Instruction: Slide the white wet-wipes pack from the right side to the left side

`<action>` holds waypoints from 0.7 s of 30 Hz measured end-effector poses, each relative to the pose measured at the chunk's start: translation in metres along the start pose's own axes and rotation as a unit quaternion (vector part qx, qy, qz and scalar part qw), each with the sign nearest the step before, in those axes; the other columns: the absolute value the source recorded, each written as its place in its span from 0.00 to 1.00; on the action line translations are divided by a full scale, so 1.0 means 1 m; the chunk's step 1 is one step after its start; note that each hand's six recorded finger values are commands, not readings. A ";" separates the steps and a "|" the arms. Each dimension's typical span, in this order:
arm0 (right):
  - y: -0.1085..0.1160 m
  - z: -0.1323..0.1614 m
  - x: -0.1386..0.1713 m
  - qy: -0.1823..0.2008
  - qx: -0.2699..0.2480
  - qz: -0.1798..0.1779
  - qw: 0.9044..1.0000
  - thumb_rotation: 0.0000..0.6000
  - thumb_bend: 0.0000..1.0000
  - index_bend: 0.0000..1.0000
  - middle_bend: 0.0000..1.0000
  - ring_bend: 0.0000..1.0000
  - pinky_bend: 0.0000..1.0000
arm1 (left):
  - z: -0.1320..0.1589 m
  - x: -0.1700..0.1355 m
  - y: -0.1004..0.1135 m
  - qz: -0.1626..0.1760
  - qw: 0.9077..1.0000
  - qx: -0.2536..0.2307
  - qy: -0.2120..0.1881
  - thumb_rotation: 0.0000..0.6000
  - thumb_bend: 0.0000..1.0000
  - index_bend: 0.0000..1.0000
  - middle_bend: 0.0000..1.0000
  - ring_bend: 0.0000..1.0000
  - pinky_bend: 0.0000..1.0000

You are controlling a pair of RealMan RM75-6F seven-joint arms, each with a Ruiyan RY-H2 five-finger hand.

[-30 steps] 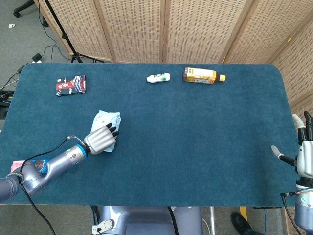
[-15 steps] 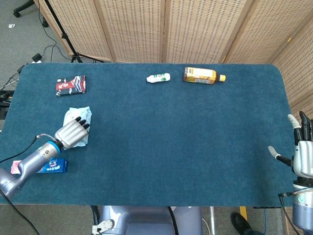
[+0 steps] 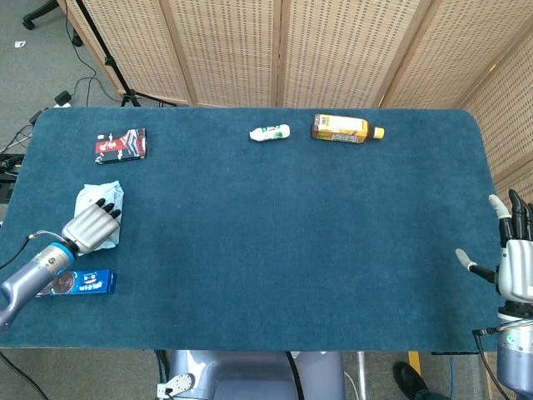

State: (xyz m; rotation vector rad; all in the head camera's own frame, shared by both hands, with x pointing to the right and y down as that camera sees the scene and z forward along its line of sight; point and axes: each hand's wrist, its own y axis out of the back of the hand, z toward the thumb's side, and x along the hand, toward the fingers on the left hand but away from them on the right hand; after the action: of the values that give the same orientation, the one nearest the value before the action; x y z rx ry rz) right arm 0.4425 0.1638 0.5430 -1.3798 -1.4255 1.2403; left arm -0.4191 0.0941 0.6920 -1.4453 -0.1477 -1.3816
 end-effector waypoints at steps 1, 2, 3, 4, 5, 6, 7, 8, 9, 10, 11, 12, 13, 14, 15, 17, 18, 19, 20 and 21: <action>0.000 0.000 0.000 0.000 0.000 0.000 1.000 1.00 0.03 0.10 0.00 0.00 0.00 | -0.002 -0.001 -0.003 -0.003 1.000 0.002 0.003 1.00 0.24 0.64 0.32 0.22 0.25; 0.000 0.000 0.000 0.000 0.000 0.000 1.000 1.00 0.03 0.10 0.00 0.00 0.00 | -0.004 -0.003 -0.006 -0.005 1.000 0.003 0.005 1.00 0.24 0.64 0.32 0.22 0.25; 0.000 0.001 0.000 0.001 0.001 0.001 1.000 1.00 0.03 0.10 0.00 0.00 0.00 | -0.006 -0.004 -0.009 -0.007 1.000 0.004 0.007 1.00 0.24 0.64 0.32 0.22 0.25; -0.001 0.001 0.000 0.001 0.001 0.001 1.000 1.00 0.03 0.10 0.00 0.00 0.00 | -0.009 -0.005 -0.012 -0.010 1.000 0.005 0.011 1.00 0.24 0.63 0.32 0.22 0.25; -0.001 0.001 0.000 0.001 0.000 0.002 1.000 1.00 0.03 0.10 0.00 0.00 0.00 | -0.011 -0.006 -0.015 -0.012 1.000 0.005 0.013 1.00 0.23 0.62 0.32 0.22 0.25; -0.001 0.002 0.000 0.002 0.000 0.002 1.000 1.00 0.03 0.10 0.00 0.00 0.00 | -0.013 -0.007 -0.017 -0.013 1.000 0.005 0.016 1.00 0.23 0.60 0.31 0.22 0.25; -0.001 0.002 0.000 0.002 0.000 0.002 1.000 1.00 0.03 0.10 0.00 0.00 0.00 | -0.014 -0.008 -0.019 -0.013 1.000 0.003 0.018 1.00 0.22 0.57 0.29 0.22 0.25; -0.002 0.003 0.000 0.003 0.000 0.002 1.000 1.00 0.03 0.10 0.00 0.00 0.00 | -0.015 -0.008 -0.020 -0.011 1.000 0.001 0.019 1.00 0.22 0.54 0.27 0.22 0.25; -0.002 0.003 0.000 0.003 0.000 0.002 1.000 1.00 0.03 0.10 0.00 0.00 0.00 | -0.015 -0.008 -0.020 -0.009 1.000 0.000 0.020 1.00 0.22 0.49 0.23 0.19 0.25; -0.002 0.004 0.000 0.004 -0.001 0.003 1.000 1.00 0.03 0.10 0.00 0.00 0.00 | -0.014 -0.008 -0.020 -0.006 1.000 0.000 0.019 1.00 0.21 0.42 0.17 0.14 0.24; -0.002 0.004 0.001 0.004 -0.001 0.003 1.000 1.00 0.03 0.10 0.00 0.00 0.00 | -0.014 -0.008 -0.019 -0.003 1.000 0.001 0.019 1.00 0.20 0.36 0.12 0.10 0.21; -0.002 0.004 0.001 0.004 -0.001 0.003 1.000 1.00 0.03 0.10 0.00 0.00 0.00 | -0.014 -0.008 -0.018 0.001 1.000 0.000 0.019 1.00 0.18 0.27 0.05 0.05 0.17; -0.002 0.004 0.001 0.004 -0.002 0.002 1.000 1.00 0.03 0.10 0.00 0.00 0.00 | -0.014 -0.008 -0.016 0.009 1.000 -0.003 0.020 1.00 0.16 0.18 0.01 0.01 0.11; -0.001 0.005 0.001 0.004 -0.003 0.001 1.000 1.00 0.03 0.10 0.00 0.00 0.00 | -0.014 -0.008 -0.014 0.016 1.000 -0.006 0.021 1.00 0.15 0.12 0.00 0.00 0.08; -0.001 0.005 0.001 0.004 -0.003 0.001 1.000 1.00 0.03 0.10 0.00 0.00 0.00 | -0.014 -0.008 -0.011 0.023 0.999 -0.011 0.021 1.00 0.13 0.05 0.00 0.00 0.05; 0.001 0.005 0.002 0.004 -0.005 0.000 1.000 1.00 0.03 0.10 0.00 0.00 0.00 | -0.013 -0.009 -0.004 0.040 0.999 -0.024 0.022 1.00 0.11 0.00 0.00 0.00 0.01; 0.001 0.004 0.002 0.004 -0.006 -0.001 1.000 1.00 0.03 0.10 0.00 0.00 0.00 | -0.013 -0.010 0.000 0.049 0.998 -0.031 0.021 1.00 0.10 0.00 0.00 0.00 0.00; 0.002 0.005 0.002 0.004 -0.008 -0.001 1.000 1.00 0.03 0.10 0.00 0.00 0.00 | -0.012 -0.013 0.006 0.062 0.997 -0.038 0.019 1.00 0.08 0.00 0.00 0.00 0.00; 0.002 0.004 0.002 0.004 -0.009 -0.001 1.000 1.00 0.03 0.10 0.00 0.00 0.00 | -0.012 -0.016 0.011 0.073 0.996 -0.042 0.017 1.00 0.07 0.00 0.00 0.00 0.00; 0.003 0.005 0.002 0.005 -0.009 -0.001 1.000 1.00 0.03 0.10 0.00 0.00 0.00 | -0.012 -0.020 0.016 0.084 0.995 -0.046 0.015 1.00 0.05 0.00 0.00 0.00 0.00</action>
State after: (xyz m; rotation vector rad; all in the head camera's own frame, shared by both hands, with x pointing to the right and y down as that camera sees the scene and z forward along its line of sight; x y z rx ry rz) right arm 0.4384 0.1655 0.5393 -1.3940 -1.4355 1.2204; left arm -0.4220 0.0895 0.6646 -1.4775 0.0556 -1.2859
